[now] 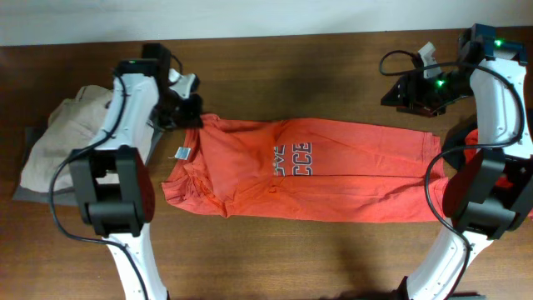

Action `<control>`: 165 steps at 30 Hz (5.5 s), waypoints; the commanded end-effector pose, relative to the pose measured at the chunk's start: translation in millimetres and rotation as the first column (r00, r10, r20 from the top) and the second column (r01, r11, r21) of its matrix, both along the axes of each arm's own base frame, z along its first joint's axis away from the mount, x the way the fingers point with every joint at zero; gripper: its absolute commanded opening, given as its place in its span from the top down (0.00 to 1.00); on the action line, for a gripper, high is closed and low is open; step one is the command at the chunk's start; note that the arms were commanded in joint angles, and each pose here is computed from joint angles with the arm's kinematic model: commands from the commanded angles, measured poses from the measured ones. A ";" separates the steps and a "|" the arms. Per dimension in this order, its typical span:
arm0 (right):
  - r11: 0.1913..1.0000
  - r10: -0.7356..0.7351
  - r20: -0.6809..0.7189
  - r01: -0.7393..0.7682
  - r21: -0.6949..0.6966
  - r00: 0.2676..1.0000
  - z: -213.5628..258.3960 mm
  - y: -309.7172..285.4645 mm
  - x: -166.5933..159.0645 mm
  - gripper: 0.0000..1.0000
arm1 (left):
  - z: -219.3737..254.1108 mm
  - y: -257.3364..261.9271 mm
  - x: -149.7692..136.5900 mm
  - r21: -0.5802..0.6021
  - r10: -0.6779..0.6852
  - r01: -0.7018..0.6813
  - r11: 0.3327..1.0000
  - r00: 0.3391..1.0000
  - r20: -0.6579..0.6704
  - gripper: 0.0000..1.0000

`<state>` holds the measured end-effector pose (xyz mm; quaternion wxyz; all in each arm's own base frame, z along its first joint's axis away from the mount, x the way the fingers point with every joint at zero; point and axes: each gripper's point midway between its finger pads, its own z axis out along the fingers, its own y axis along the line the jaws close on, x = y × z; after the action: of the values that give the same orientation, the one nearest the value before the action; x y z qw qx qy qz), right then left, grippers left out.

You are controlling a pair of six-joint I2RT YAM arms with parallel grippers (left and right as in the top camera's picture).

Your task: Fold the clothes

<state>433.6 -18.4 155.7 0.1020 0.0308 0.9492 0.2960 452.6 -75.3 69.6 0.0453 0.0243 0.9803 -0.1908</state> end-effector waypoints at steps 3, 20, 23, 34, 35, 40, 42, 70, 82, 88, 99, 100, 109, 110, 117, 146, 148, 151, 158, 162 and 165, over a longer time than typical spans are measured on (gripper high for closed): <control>0.999 0.005 0.025 -0.004 -0.035 1.000 7.3 -2.4 1.4 0.43 | 14.4 24.4 6.3 0.042 0.034 -0.036 0.998 0.999 0.042 1.00; 0.826 -0.337 -0.128 0.227 -0.515 0.933 -53.4 -97.7 -4.6 0.20 | 11.5 32.0 4.7 0.092 0.038 -0.041 0.995 0.999 0.035 1.00; 0.818 -0.361 -0.146 0.237 -0.524 0.921 -60.5 -109.9 -8.9 0.20 | 11.5 32.0 4.6 0.092 0.038 -0.041 0.995 0.999 0.035 0.99; 0.849 -0.388 -0.218 0.255 -0.462 0.896 -92.9 -151.1 -26.7 0.22 | 11.4 32.0 3.8 0.092 0.038 -0.041 0.995 0.999 0.031 0.99; 0.870 -0.367 -0.218 0.251 -0.424 0.904 -95.8 -147.7 -24.2 0.24 | 11.4 32.0 3.7 0.092 0.038 -0.041 0.995 0.999 0.031 1.00; 0.929 -0.294 -0.229 0.220 -0.299 0.928 -110.9 -133.9 -18.0 0.31 | 11.4 32.0 3.8 0.092 0.038 -0.041 0.995 0.999 0.031 1.00; 0.935 -0.286 -0.246 0.213 -0.282 0.926 -117.8 -129.6 -18.2 0.32 | 11.4 32.0 3.7 0.092 0.038 -0.041 0.995 0.999 0.031 0.99; 0.954 -0.264 -0.167 0.232 -0.189 0.950 -116.4 -132.4 10.1 0.90 | 11.4 32.0 3.7 0.092 0.038 -0.041 0.995 0.999 0.031 0.99; 0.932 -0.275 0.040 0.277 -0.234 0.961 -68.2 -161.6 48.0 0.90 | 11.4 32.1 3.7 0.092 0.038 -0.041 0.995 0.999 0.031 0.99; 0.938 -0.289 -0.052 0.273 -0.213 0.956 -72.8 -152.1 31.1 0.87 | 11.4 32.1 4.0 0.092 0.038 -0.041 0.995 0.999 0.032 0.99; 0.918 -0.346 -0.188 0.290 -0.272 0.919 -102.6 -130.4 17.6 0.33 | 11.3 31.9 2.8 0.092 0.038 -0.040 0.995 0.999 0.027 1.00; 0.916 -0.352 -0.189 0.297 -0.269 0.917 -104.3 -127.6 19.4 0.33 | 11.2 32.0 1.6 0.092 0.038 -0.040 0.995 0.999 0.022 0.99; 0.959 -0.266 -0.190 0.239 -0.154 0.945 -95.4 -84.2 28.4 0.42 | 22.7 31.8 -8.1 0.094 0.021 -0.020 0.995 1.000 -0.012 0.58; 0.960 -0.264 -0.197 0.237 -0.151 0.944 -95.2 -82.8 27.0 0.42 | 31.4 31.8 -6.8 0.094 0.016 -0.016 0.995 1.000 0.001 0.57; 0.995 -0.092 -0.119 0.096 0.029 0.989 -78.7 -38.9 34.6 0.37 | 88.8 -4.4 11.5 0.057 -0.150 0.141 0.988 0.965 0.215 0.48; 0.980 0.053 -0.169 -0.084 -0.182 0.984 -150.2 122.9 60.5 0.87 | -34.1 -71.8 8.9 0.205 -0.393 0.378 0.903 0.919 0.037 0.99; 0.977 0.072 -0.214 -0.111 -0.179 0.974 -150.6 122.7 48.0 0.88 | -35.0 -68.4 8.4 0.215 -0.391 0.376 0.902 0.920 0.029 0.99; 0.971 0.108 -0.309 -0.167 -0.171 0.945 -149.2 120.8 21.3 0.93 | -35.0 -65.6 9.0 0.215 -0.385 0.371 0.904 0.922 0.028 0.99; 0.958 0.194 -0.351 -0.254 -0.135 0.916 -108.4 121.0 -9.6 0.96 | -35.0 -58.4 11.1 0.215 -0.371 0.357 0.909 0.928 0.028 0.99; 0.953 0.221 -0.345 -0.277 -0.124 0.912 -74.5 122.1 -24.5 0.96 | -35.1 -52.7 11.5 0.214 -0.360 0.347 0.913 0.933 0.023 0.99; 0.949 0.228 -0.377 -0.291 -0.119 0.898 -67.9 123.5 -35.4 0.96 | -35.1 -49.0 11.5 0.213 -0.353 0.341 0.916 0.936 0.020 0.99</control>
<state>403.1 101.0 57.3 -0.1332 -0.0297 0.9689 0.2066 462.8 -132.0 34.5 0.0371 0.2099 0.9721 -0.0975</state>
